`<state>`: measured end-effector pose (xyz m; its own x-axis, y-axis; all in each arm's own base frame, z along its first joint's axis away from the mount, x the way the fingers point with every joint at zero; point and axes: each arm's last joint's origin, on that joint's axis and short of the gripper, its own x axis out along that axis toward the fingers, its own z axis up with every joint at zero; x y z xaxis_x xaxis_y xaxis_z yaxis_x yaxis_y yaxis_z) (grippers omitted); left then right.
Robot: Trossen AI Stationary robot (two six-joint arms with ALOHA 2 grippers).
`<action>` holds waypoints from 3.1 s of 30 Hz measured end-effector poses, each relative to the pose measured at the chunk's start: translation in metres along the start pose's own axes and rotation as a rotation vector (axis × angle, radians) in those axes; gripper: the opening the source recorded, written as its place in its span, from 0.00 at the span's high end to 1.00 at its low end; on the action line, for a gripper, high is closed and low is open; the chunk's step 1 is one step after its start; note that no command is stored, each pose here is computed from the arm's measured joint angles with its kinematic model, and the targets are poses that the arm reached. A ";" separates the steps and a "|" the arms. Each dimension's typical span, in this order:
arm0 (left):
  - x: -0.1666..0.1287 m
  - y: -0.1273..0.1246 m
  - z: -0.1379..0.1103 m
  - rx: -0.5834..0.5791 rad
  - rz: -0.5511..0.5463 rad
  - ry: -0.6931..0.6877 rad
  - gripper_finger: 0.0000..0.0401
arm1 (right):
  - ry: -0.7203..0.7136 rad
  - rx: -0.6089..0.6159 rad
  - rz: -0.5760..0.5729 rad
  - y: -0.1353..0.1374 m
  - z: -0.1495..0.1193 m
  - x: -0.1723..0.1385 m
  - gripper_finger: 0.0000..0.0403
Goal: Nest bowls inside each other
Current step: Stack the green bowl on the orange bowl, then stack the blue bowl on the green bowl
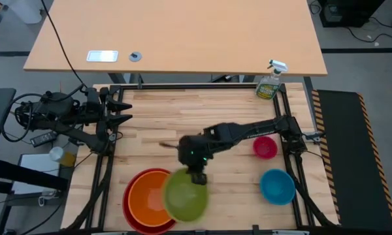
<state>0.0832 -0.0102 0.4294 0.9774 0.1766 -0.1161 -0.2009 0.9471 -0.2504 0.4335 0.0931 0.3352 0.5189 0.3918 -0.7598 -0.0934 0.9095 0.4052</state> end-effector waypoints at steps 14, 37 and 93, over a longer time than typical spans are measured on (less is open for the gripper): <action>0.001 0.000 0.000 0.015 0.031 -0.005 0.49 | -0.346 0.108 0.003 -0.002 0.039 0.028 0.92; 0.004 -0.001 -0.001 0.032 0.033 0.003 0.49 | -0.086 -0.086 -0.144 -0.024 0.021 0.116 0.92; 0.004 -0.001 -0.001 0.040 0.032 0.003 0.49 | -0.077 -0.169 -0.334 -0.041 0.003 0.113 0.64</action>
<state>0.0873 -0.0106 0.4285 0.9703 0.2062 -0.1268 -0.2293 0.9510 -0.2077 0.4983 0.0999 0.2347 0.6064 0.0638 -0.7926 -0.0438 0.9979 0.0468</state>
